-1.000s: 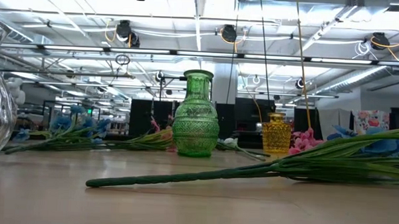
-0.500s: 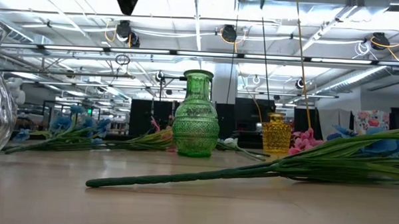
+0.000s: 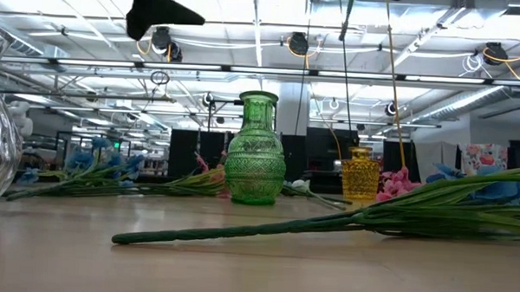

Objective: Sort flowers into vase by color
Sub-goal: Put the left white flower into the green vase

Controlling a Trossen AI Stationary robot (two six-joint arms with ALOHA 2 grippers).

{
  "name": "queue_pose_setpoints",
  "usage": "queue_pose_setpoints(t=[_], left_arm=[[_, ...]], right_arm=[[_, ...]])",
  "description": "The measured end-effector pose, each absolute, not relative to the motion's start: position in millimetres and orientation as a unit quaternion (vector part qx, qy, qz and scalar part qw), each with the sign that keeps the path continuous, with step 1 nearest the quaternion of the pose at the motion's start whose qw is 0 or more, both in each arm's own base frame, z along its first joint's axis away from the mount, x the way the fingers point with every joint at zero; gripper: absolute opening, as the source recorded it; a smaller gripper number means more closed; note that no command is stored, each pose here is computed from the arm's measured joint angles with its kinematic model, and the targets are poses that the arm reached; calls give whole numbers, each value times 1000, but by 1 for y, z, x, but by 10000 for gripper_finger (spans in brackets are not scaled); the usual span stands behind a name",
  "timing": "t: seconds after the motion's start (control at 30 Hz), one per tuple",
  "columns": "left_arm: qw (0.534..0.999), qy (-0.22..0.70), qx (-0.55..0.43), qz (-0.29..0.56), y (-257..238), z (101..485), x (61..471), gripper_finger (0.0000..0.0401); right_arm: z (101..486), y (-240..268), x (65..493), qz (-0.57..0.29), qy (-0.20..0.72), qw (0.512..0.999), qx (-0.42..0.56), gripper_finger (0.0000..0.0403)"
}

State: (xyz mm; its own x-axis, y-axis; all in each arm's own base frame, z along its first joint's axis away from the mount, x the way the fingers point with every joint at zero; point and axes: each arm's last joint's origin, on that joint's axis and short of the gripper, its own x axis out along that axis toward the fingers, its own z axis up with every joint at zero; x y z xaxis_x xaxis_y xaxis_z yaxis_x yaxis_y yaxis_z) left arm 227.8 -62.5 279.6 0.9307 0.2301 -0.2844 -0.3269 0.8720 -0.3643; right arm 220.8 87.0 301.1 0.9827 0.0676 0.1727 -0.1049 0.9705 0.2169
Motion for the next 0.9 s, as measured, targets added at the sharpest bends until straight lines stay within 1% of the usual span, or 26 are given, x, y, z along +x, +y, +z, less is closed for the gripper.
queue_pose_setpoints(t=[0.4,0.63,0.77,0.9], left_arm=[[959,145,-196,147,-73,272,222,238],[956,152,-199,152,-75,266,221,238],[956,152,-197,153,-74,266,221,238],[956,153,-193,157,-74,266,221,238]], right_arm=[[295,103,220,76,-65,983,153,2],[294,111,217,94,-58,982,155,3],[294,114,215,94,-57,982,154,4],[293,113,215,61,-55,985,150,4]])
